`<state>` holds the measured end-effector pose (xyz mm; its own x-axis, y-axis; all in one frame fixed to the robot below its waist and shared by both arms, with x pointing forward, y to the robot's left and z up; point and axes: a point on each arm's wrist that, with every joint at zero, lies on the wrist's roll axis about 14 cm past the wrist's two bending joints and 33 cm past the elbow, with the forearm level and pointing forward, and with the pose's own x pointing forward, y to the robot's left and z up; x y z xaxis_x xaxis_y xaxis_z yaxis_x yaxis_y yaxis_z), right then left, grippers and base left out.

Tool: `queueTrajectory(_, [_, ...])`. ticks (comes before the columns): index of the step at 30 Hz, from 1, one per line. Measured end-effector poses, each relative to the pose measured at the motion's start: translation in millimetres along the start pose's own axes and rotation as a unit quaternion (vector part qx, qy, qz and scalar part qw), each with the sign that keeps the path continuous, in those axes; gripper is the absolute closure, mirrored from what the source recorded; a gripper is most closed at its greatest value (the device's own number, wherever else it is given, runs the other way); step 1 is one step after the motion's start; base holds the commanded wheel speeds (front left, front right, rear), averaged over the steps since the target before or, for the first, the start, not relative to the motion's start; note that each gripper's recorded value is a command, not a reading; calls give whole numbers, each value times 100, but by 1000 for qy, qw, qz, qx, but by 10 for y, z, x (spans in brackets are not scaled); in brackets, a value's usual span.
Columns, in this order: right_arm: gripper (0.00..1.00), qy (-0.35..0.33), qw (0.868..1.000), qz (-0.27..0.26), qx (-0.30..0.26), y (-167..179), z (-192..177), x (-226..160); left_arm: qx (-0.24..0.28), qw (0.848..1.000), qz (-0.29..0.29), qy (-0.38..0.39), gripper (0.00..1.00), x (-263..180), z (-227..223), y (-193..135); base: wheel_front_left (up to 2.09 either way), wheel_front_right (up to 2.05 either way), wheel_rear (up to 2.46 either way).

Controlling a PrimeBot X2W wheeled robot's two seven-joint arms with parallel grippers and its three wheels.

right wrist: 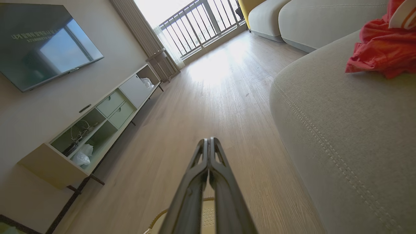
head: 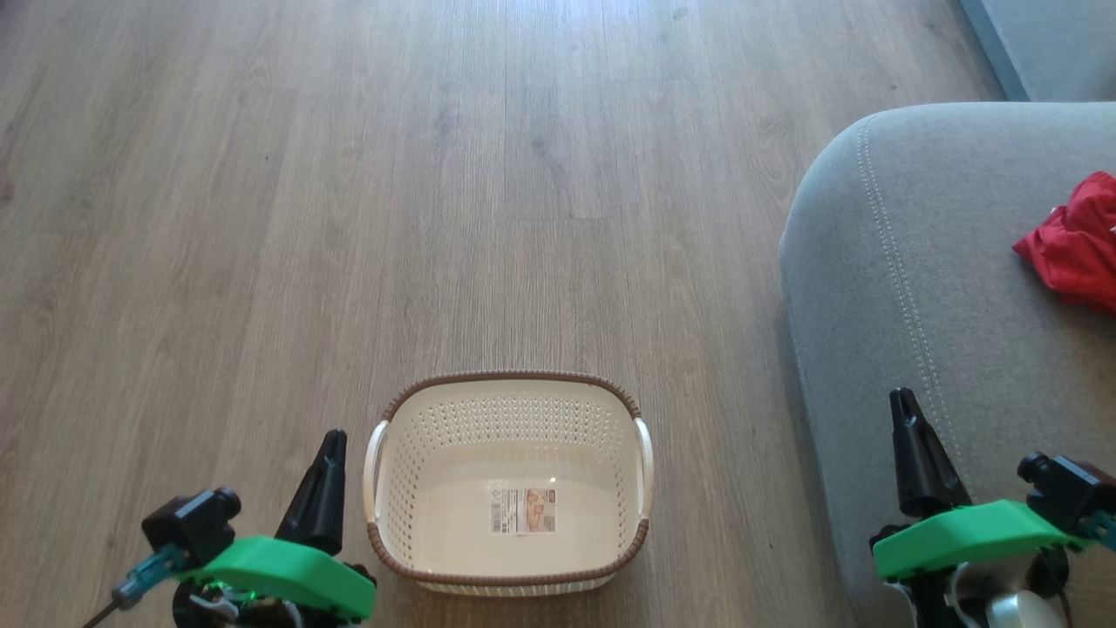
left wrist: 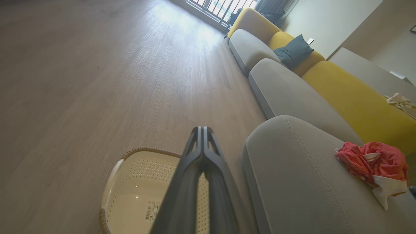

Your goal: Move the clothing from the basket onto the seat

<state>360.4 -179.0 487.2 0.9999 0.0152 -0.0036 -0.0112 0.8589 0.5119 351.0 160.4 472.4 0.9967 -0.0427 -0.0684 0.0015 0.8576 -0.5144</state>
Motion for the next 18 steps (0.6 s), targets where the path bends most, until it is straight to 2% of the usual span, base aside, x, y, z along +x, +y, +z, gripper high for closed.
queueTrajectory(18, [100, 10, 994, -23, 107, -91, -19, 21, -107, 994, 17, 4, 100, 55, 32, 76, 0, 0, 0])
